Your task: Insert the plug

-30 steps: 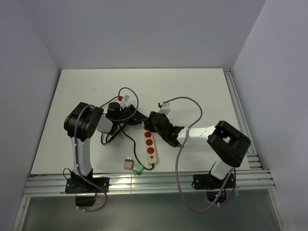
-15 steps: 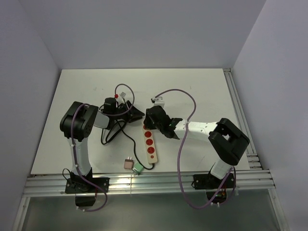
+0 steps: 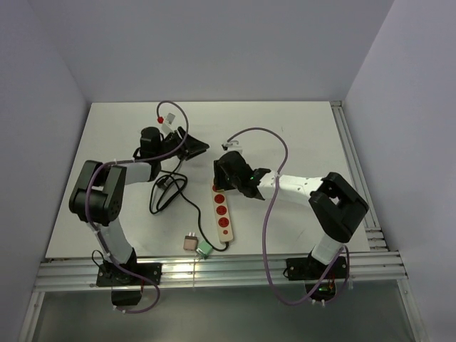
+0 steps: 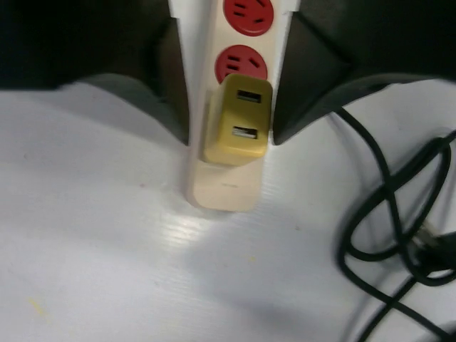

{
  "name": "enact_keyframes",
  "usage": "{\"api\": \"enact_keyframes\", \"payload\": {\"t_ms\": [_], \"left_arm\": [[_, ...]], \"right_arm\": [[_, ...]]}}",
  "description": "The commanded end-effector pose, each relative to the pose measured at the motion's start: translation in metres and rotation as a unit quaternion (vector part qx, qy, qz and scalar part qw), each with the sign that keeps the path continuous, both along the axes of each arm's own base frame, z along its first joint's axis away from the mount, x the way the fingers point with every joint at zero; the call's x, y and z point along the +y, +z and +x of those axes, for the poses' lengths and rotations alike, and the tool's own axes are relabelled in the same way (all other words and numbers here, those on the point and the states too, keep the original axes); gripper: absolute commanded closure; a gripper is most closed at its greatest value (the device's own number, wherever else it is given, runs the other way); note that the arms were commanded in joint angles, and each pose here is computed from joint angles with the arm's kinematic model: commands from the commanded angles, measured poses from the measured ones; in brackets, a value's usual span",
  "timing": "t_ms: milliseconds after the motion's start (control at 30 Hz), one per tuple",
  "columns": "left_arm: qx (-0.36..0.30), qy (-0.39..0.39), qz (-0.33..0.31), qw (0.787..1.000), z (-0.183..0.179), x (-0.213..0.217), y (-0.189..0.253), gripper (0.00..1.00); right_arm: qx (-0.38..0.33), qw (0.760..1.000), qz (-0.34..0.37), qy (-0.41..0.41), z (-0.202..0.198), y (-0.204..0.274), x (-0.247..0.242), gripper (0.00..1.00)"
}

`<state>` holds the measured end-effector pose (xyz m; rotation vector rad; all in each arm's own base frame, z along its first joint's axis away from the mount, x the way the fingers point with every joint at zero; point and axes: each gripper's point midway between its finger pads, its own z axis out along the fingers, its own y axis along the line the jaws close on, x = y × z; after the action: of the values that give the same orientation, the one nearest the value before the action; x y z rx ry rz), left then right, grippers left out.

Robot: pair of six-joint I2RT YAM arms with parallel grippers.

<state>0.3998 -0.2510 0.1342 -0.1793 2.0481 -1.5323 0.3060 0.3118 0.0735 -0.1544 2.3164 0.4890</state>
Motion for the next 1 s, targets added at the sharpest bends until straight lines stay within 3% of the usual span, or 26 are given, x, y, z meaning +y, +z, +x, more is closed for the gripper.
{"api": "enact_keyframes", "payload": {"t_ms": [0, 67, 167, 333, 533, 700, 967], "left_arm": [[-0.058, 0.017, -0.007, 0.998, -0.005, 0.007, 0.053, 0.51], [-0.065, 0.038, 0.003, 0.997, -0.012, 0.014, 0.064, 0.51], [-0.073, 0.062, 0.025, 0.995, -0.026, 0.025, 0.073, 0.48], [-0.048, 0.130, 0.097, 0.986, -0.048, 0.056, 0.064, 0.46], [-0.015, 0.169, 0.162, 0.972, -0.089, 0.085, 0.045, 0.48], [0.003, 0.136, 0.263, 0.955, -0.144, 0.085, 0.014, 0.50], [0.019, 0.054, 0.270, 0.961, -0.226, 0.040, -0.008, 0.51]], "right_arm": [[0.031, 0.996, -0.087, 0.005, -0.003, -0.021, -0.033, 0.40], [0.022, 0.996, -0.083, 0.006, 0.004, -0.006, -0.031, 0.31], [0.002, 0.997, -0.077, 0.004, 0.013, 0.019, -0.029, 0.25], [-0.026, 0.999, -0.046, -0.006, 0.012, 0.073, -0.031, 0.24], [-0.001, 0.999, -0.031, -0.017, -0.038, 0.092, -0.044, 0.25], [0.034, 0.999, -0.011, -0.041, -0.079, 0.096, -0.068, 0.27], [0.023, 0.997, 0.065, -0.037, -0.112, 0.113, -0.094, 0.27]]}}
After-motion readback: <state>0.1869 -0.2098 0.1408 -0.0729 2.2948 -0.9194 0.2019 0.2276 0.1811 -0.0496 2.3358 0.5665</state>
